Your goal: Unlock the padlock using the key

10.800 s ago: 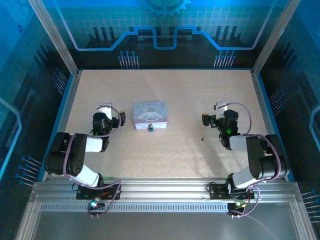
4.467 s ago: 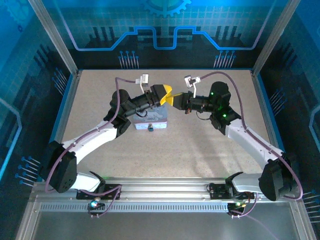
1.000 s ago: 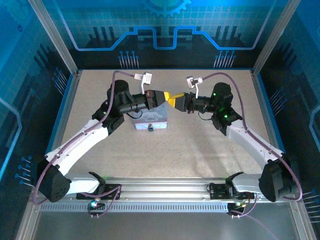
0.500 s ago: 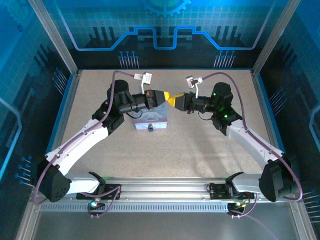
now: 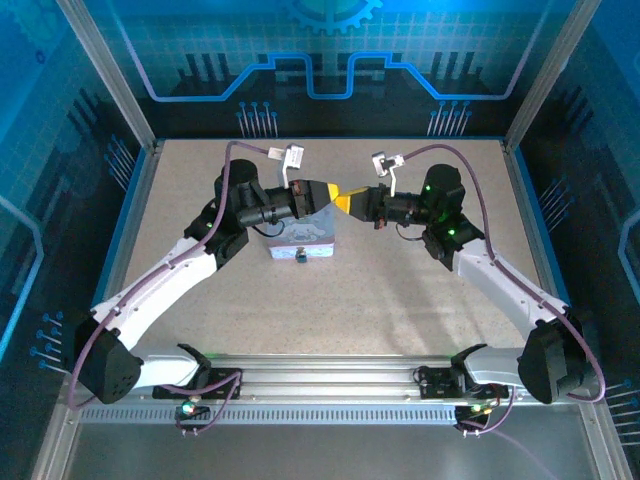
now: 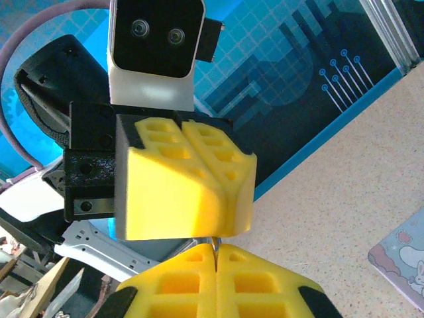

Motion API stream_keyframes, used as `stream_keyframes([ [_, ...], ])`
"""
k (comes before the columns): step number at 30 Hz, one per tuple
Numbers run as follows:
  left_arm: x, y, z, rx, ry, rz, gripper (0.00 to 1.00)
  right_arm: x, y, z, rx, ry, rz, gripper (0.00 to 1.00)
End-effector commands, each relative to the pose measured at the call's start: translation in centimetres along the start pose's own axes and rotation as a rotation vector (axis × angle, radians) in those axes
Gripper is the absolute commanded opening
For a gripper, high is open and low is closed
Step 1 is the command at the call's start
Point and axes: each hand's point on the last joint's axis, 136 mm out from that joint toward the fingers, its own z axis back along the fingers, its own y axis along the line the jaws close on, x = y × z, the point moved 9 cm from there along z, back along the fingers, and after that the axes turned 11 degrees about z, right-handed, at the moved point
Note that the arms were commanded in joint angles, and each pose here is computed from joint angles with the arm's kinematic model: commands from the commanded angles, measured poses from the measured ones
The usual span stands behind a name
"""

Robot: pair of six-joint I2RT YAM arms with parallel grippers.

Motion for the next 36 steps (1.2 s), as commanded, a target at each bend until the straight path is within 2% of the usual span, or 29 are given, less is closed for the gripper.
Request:
stream_keyframes([
  [1,0.6,-1.6,0.3,-0.031,-0.016,-0.046,0.19,-0.2,0.4,0.1,-0.024,0.007,0.013,0.00],
  [6,1.4,-1.8,1.4,0.016,-0.063,-0.077,0.43,-0.7,0.3,1.0,-0.069,0.010,0.011,0.00],
  [10,2.2,-0.6,2.9,0.113,-0.115,-0.057,0.60,-1.4,0.0,1.9,-0.121,0.022,-0.002,0.00],
  [13,2.5,1.5,4.4,0.222,-0.163,-0.017,0.72,-1.8,0.0,2.5,-0.167,0.038,0.002,0.00],
  [20,2.3,8.9,8.2,0.505,-0.202,0.123,0.88,-3.2,-0.5,3.9,-0.298,0.092,-0.017,0.00],
  [27,2.6,14.6,9.9,0.672,-0.188,0.182,0.94,-4.9,-1.6,4.5,-0.373,0.142,-0.073,0.00],
  [32,3.1,18.4,9.1,0.711,-0.122,0.240,0.95,-5.4,-2.2,4.5,-0.401,0.156,-0.091,0.00],
  [36,3.1,21.4,8.3,0.741,-0.111,0.273,0.94,-5.6,-2.5,4.5,-0.404,0.163,-0.103,0.00],
])
